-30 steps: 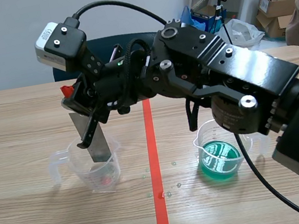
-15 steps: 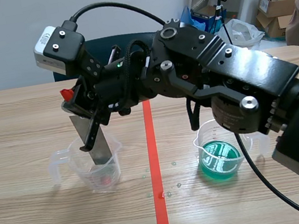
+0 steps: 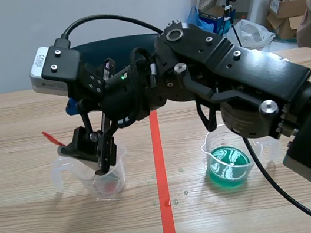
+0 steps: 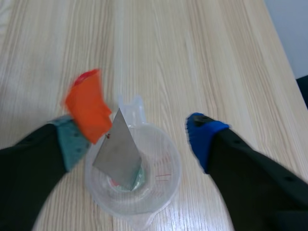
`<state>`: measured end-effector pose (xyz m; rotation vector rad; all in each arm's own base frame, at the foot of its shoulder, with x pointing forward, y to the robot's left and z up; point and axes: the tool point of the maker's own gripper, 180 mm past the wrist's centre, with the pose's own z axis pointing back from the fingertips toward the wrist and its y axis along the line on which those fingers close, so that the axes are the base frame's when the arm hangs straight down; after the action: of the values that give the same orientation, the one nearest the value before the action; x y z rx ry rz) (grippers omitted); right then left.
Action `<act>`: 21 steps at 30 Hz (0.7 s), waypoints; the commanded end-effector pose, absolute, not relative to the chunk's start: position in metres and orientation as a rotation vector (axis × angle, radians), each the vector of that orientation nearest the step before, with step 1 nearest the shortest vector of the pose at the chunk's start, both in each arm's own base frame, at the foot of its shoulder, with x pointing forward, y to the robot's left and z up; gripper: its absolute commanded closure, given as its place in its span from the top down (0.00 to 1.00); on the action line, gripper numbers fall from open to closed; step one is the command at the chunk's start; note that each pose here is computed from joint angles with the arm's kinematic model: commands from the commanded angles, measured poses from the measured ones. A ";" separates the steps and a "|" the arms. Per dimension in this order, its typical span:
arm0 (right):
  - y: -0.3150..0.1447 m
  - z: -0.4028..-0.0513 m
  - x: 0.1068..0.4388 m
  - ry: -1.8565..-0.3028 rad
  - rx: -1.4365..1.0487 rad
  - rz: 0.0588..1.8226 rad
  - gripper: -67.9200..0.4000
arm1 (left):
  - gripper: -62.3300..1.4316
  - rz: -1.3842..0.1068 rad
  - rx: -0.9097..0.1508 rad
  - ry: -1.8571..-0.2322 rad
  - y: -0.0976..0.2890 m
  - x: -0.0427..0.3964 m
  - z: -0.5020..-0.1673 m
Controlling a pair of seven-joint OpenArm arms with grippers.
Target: Do the redox reaction experiment
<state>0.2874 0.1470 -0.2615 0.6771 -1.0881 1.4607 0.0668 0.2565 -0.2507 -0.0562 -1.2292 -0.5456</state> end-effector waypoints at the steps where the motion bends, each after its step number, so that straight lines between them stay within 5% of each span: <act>1: 0.152 -0.248 0.289 -1.128 0.695 1.472 0.78 | 1.00 -0.535 -0.057 -1.254 0.255 0.068 -0.247; 5: 0.152 -0.247 0.289 -1.129 0.697 1.471 1.00 | 1.00 -0.529 -0.054 -1.254 0.255 0.067 -0.247; 21: 0.150 -0.251 0.290 -1.112 0.677 1.477 1.00 | 1.00 -0.528 -0.046 -1.225 0.257 0.066 -0.252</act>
<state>0.2878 0.1461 -0.2635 0.6676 -1.0788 1.4635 0.0650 0.2584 -0.2552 -0.0463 -1.2029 -0.5396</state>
